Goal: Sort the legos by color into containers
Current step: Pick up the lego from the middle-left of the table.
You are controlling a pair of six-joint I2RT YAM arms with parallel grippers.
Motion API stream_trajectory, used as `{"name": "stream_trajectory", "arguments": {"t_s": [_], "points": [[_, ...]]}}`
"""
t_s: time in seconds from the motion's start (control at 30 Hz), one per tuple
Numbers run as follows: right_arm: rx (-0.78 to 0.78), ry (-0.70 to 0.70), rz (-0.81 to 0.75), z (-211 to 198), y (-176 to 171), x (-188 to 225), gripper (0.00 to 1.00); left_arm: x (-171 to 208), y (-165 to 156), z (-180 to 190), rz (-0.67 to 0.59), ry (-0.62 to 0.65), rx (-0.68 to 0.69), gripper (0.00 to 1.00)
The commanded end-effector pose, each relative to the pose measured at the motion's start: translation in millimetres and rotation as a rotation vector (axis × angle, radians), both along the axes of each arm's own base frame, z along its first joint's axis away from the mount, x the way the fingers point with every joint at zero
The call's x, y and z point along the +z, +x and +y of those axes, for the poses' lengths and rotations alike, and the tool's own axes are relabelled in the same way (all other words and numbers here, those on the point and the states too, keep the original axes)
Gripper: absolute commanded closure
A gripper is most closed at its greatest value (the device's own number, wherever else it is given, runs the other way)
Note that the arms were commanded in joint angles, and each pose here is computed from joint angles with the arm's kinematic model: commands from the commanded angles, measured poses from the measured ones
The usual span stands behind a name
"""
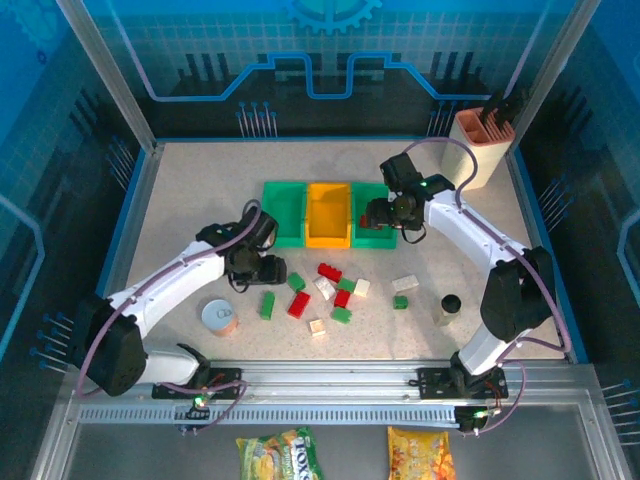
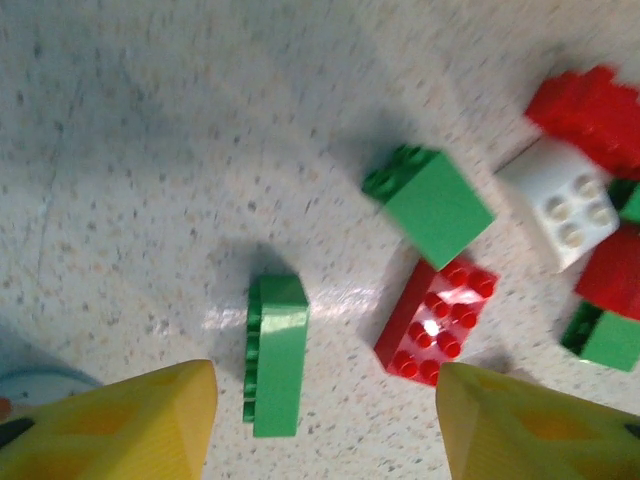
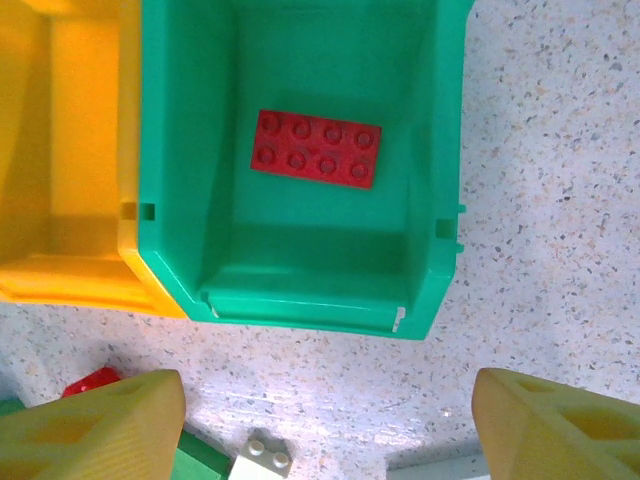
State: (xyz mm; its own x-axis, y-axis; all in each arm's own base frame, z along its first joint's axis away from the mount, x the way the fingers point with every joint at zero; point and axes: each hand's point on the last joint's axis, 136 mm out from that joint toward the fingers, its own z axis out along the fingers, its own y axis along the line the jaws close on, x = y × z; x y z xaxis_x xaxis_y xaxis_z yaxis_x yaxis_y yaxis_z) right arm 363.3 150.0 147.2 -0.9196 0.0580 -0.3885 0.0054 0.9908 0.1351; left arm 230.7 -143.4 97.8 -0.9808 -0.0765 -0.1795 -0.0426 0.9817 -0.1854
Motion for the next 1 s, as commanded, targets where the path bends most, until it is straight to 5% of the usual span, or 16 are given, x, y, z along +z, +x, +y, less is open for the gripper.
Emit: {"name": "stream_trajectory", "arguments": {"t_s": [0.0,0.5,0.97], "points": [[0.027,0.012,0.011,1.6,-4.3,-0.8,0.23,-21.5,-20.7,9.4,0.082,0.068,0.041,0.44],[0.038,0.022,0.008,5.6,-0.4,2.5,0.23,-71.4,-40.7,0.9,0.183,0.122,0.018,0.57],[0.032,0.025,0.015,3.7,-5.7,1.4,0.24,-69.2,-39.1,2.5,0.173,0.141,0.009,0.72]]}}
